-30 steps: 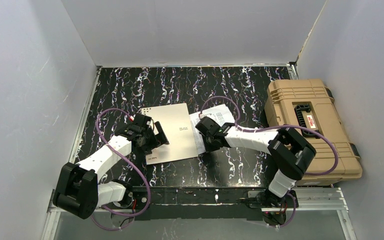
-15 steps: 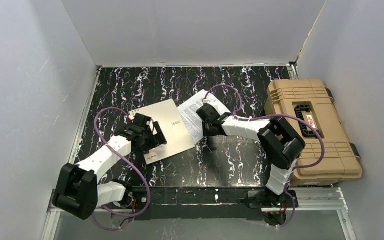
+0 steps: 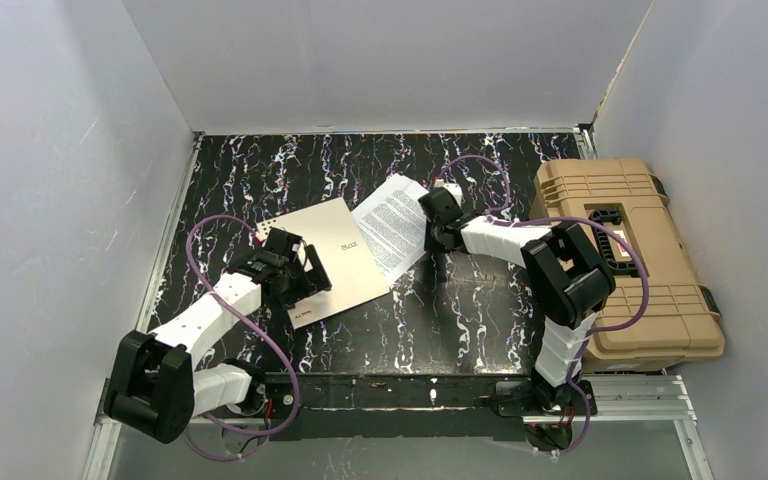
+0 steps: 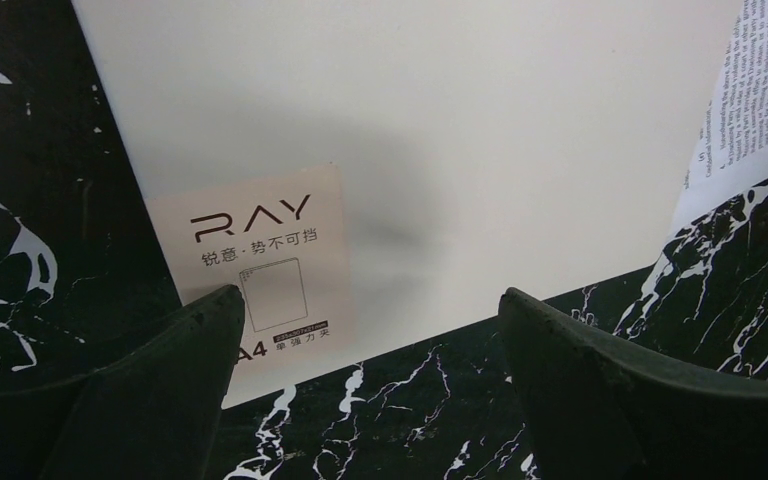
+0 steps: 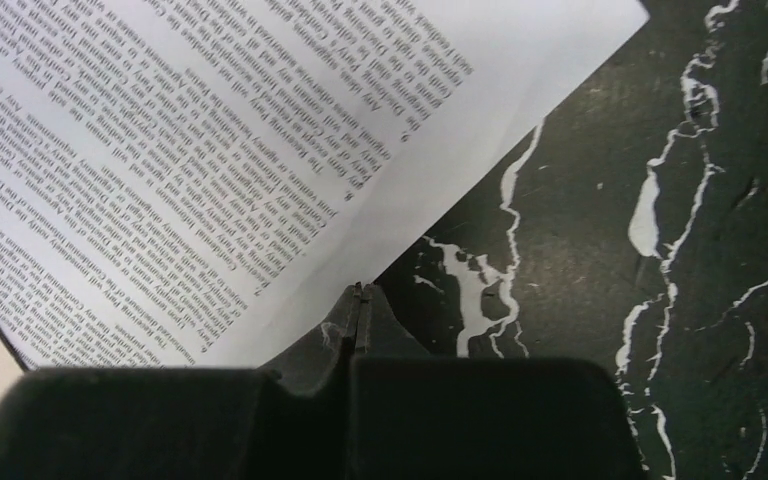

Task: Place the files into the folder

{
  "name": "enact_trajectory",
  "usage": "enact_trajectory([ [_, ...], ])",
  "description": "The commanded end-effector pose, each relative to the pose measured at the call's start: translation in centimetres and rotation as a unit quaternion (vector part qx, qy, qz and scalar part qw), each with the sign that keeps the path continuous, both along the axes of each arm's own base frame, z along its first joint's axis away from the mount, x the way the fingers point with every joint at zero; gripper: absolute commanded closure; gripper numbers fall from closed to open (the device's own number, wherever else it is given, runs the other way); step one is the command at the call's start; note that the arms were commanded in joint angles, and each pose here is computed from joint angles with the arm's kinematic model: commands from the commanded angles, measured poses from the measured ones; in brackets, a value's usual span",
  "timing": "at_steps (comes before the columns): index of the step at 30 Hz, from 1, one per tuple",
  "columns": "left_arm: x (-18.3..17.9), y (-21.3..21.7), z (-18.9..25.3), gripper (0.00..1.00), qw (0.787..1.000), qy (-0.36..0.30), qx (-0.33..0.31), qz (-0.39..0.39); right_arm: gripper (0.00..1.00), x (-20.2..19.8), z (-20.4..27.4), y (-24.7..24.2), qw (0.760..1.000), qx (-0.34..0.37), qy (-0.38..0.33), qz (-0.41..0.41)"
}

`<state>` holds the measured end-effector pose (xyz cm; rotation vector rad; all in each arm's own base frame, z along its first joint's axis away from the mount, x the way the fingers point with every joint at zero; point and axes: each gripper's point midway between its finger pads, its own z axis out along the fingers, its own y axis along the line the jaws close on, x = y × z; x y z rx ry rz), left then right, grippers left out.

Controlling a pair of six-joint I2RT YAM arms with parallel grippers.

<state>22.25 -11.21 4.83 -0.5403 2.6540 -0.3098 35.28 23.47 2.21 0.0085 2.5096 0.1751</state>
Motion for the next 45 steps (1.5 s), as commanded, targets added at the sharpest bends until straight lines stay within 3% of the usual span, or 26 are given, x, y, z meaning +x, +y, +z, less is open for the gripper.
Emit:
enact_trajectory([
  [1, -2.4, 2.1, -1.1, 0.02, 0.998, 0.037, 0.047, 0.004, 0.99, -1.6, -1.1, -2.4, 0.998, -0.044, 0.04, 0.005],
  [8, -2.4, 2.1, -0.9, 0.02, 0.998, 0.032, 0.044, 0.004, 0.99, -0.2, 3.8, 1.0, 0.999, 0.026, 0.004, 0.035],
  [17, -2.6, 2.4, -1.3, 0.02, 0.998, 0.038, 0.051, 0.008, 0.96, 3.0, 7.8, 8.9, 0.993, 0.086, -0.036, 0.076],
  [30, -2.6, 2.6, -1.1, 0.02, 0.998, 0.035, 0.057, 0.01, 0.99, 8.3, 7.6, 17.7, 0.982, 0.151, -0.066, 0.092],
  [45, -3.0, 3.2, -1.3, 0.02, 0.997, 0.038, 0.067, 0.016, 0.99, 12.7, 5.6, 22.4, 0.975, 0.191, -0.084, 0.078],
])
